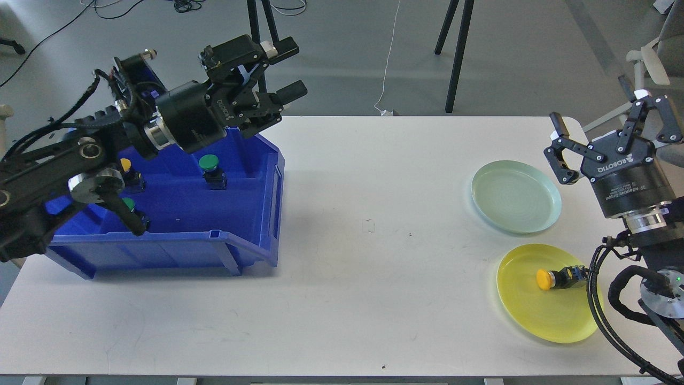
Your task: Pass button and place on color plate
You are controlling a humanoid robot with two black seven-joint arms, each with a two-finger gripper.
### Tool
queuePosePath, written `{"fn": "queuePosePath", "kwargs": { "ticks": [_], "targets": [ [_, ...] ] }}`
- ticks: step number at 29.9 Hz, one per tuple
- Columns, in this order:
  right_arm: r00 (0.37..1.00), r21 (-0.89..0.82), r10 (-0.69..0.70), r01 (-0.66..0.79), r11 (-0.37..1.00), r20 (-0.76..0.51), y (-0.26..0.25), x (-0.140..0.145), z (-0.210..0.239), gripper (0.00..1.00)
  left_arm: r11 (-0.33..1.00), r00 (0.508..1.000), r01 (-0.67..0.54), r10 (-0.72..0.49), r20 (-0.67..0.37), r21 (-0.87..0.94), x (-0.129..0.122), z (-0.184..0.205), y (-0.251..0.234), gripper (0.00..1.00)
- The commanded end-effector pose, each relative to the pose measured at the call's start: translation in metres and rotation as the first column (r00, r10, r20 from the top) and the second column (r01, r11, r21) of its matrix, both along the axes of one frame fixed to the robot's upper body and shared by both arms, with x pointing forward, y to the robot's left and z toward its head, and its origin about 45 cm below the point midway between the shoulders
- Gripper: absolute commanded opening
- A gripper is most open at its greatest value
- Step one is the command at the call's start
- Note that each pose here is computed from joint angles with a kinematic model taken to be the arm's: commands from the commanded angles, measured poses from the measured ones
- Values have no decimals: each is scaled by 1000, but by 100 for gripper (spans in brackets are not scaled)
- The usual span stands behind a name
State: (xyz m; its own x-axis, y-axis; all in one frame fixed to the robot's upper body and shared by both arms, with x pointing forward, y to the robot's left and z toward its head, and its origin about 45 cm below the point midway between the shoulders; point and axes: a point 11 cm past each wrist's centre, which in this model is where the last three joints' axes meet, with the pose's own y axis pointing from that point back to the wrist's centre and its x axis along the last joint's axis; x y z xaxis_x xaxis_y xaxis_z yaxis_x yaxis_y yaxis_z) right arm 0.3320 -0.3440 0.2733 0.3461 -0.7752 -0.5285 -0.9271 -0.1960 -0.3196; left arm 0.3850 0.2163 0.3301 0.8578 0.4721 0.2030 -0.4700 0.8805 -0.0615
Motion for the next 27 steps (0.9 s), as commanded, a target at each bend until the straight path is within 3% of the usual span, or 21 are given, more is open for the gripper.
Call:
{"fn": "queuePosePath", "kwargs": {
  "ticks": [1, 5, 10, 16, 27],
  "targets": [
    [999, 26, 17, -18, 999, 45, 9, 13, 16, 97, 962, 995, -50, 27, 91, 267, 1, 6, 42, 82],
    [999, 64, 32, -34, 997, 39, 21, 13, 10, 97, 772, 988, -129, 43, 151, 622, 12, -17, 105, 82],
    [1000, 76, 24, -24, 997, 5, 22, 13, -5, 97, 410, 997, -45, -41, 68, 911, 1, -72, 174, 80],
    [1000, 71, 11, -10, 997, -11, 18, 12, -11, 97, 229, 1000, -8, -23, 13, 973, 0, -101, 215, 80],
    [999, 68, -2, 5, 998, -41, 13, 8, -22, 97, 164, 999, 36, -6, -36, 986, -9, -129, 232, 81]
  ]
}}
